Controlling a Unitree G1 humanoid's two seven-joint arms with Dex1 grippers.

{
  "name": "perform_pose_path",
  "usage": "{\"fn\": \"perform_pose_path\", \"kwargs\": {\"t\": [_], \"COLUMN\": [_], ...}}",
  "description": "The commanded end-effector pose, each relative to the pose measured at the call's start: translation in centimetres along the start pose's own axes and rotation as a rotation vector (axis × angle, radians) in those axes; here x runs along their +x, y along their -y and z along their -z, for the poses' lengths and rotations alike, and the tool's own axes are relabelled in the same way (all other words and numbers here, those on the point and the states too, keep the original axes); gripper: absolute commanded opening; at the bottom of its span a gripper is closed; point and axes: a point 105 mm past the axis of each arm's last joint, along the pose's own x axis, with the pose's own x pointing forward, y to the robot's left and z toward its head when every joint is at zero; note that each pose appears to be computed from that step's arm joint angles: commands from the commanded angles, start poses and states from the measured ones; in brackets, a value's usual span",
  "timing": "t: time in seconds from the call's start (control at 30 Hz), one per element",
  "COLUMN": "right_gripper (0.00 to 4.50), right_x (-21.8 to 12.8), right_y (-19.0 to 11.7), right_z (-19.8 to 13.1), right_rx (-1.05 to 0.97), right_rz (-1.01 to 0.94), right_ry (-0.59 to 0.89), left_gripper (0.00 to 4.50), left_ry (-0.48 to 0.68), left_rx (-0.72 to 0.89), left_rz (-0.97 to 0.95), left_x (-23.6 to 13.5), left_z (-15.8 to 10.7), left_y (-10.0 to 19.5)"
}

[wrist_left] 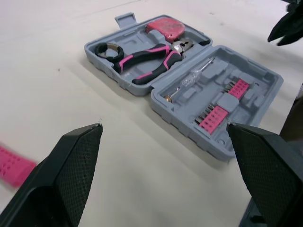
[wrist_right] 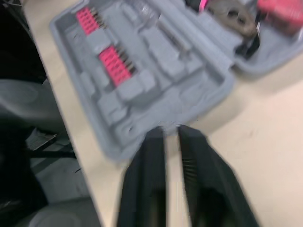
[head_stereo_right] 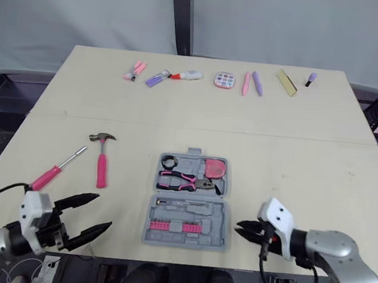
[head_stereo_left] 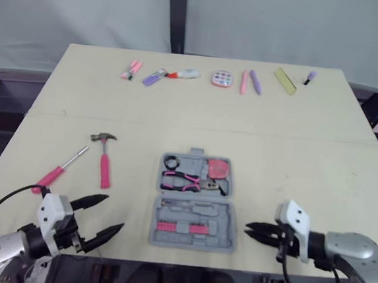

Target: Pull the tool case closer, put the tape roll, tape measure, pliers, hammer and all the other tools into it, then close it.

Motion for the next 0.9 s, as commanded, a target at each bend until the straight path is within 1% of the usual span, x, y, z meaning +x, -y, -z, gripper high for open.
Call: {"fn": "perform_pose_path", "kwargs": {"t": [0.03,0.07,0.13,0.17,0.3,0.7,0.73,0.83,0.9], "right_gripper": [2.85,3.26,4.22,4.44,4.44,4.44,4.44,4.44,4.44], "right_x": [-0.5,-0.6,-0.5,-0.5,-0.6,-0.7,-0.7,-1.4,-2.0], "right_y": [-0.3,-0.3,-0.3,-0.3,-0.5,-0.6,-0.4,-0.1,-0.1], "right_z": [-0.8,-0.7,-0.3,-0.2,0.9,1.0,1.0,0.1,0.3], "right_rx": [-0.039,-0.038,-0.036,-0.035,-0.052,-0.059,-0.069,-0.114,-0.134], "right_rz": [-0.005,-0.001,0.009,0.020,0.050,0.072,0.090,0.120,0.142], "right_ry": [0.040,0.040,0.042,0.046,0.038,0.079,0.090,0.185,0.206], "left_gripper": [4.50,4.50,4.50,4.50,4.50,4.50,4.50,4.50,4.50], "left_ry": [0.017,0.016,0.017,0.020,0.009,0.033,0.047,0.123,0.143], "left_rx": [0.012,0.012,0.021,0.026,0.027,0.056,0.055,-0.008,-0.038], "left_rz": [0.000,-0.003,-0.021,-0.035,-0.051,-0.037,-0.050,-0.137,-0.162], "left_x": [-0.4,-0.5,-0.6,-0.7,-0.9,0.0,0.2,0.6,0.8], "left_z": [0.0,0.2,0.5,0.6,1.3,0.4,0.0,-1.2,-1.5], "left_y": [0.3,0.4,0.5,0.5,0.7,0.6,0.4,-0.1,0.6]}}
